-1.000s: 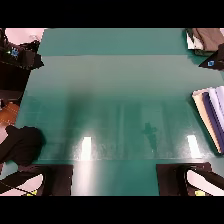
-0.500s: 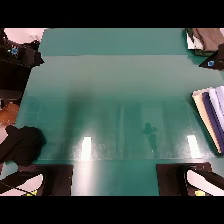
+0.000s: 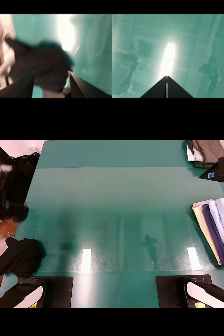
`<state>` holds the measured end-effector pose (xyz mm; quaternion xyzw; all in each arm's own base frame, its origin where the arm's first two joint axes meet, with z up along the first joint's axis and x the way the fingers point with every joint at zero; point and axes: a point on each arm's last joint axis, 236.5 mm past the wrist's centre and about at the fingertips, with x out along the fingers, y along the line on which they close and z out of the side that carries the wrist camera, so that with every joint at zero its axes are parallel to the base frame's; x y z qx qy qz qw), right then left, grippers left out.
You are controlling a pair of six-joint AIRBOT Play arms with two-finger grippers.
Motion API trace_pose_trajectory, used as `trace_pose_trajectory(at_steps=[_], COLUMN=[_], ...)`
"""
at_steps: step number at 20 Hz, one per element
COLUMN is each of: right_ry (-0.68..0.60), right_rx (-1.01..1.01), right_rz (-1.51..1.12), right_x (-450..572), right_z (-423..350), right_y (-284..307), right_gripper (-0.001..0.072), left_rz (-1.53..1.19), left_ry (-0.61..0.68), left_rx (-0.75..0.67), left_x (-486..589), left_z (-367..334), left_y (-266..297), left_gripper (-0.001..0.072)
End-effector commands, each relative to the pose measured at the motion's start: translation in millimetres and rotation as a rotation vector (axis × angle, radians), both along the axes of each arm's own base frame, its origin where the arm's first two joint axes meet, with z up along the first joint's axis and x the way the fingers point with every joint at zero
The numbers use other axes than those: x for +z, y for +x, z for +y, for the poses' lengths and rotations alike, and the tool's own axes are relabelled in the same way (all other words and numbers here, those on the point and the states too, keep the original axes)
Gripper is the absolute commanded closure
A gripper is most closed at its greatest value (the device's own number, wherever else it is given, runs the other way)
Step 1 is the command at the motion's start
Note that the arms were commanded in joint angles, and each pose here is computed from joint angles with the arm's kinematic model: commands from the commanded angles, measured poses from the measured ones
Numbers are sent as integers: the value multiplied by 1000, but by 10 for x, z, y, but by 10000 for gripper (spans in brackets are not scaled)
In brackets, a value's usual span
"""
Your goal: Fold the shirts.
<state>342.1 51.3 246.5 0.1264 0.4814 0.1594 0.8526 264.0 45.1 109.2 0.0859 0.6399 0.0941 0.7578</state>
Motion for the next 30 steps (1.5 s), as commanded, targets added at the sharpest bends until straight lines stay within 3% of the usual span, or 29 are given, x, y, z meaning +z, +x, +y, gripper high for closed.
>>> trace_pose_trajectory(at_steps=[1,6,12,13,15,18,22,25,30], right_ry=[-7,-7,-7,-7,-7,-7,-6,-4,5], right_rx=[11,12,13,13,13,12,11,4,-2], right_rz=[-17,-15,-12,-12,-12,-14,-18,-31,-56], right_x=[14,12,9,9,9,12,18,36,75], right_z=[2,4,5,5,5,5,4,0,9], right_y=[20,14,8,8,8,13,20,51,102], right_gripper=[684,684,684,684,684,684,684,684,684], left_rz=[116,317,147,131,133,116,-148,-540,-879], left_ry=[83,106,63,61,61,62,-23,-266,-620], left_rx=[105,120,70,66,65,58,-63,-277,-537], left_x=[-600,-1387,-1578,-1578,-1578,-1394,-231,1264,2769], left_z=[229,263,185,180,179,178,-63,-781,-1717], left_y=[-630,-1191,-805,-766,-771,-684,-8,378,121], left_gripper=[206,206,209,239,690,685,685,685,686])
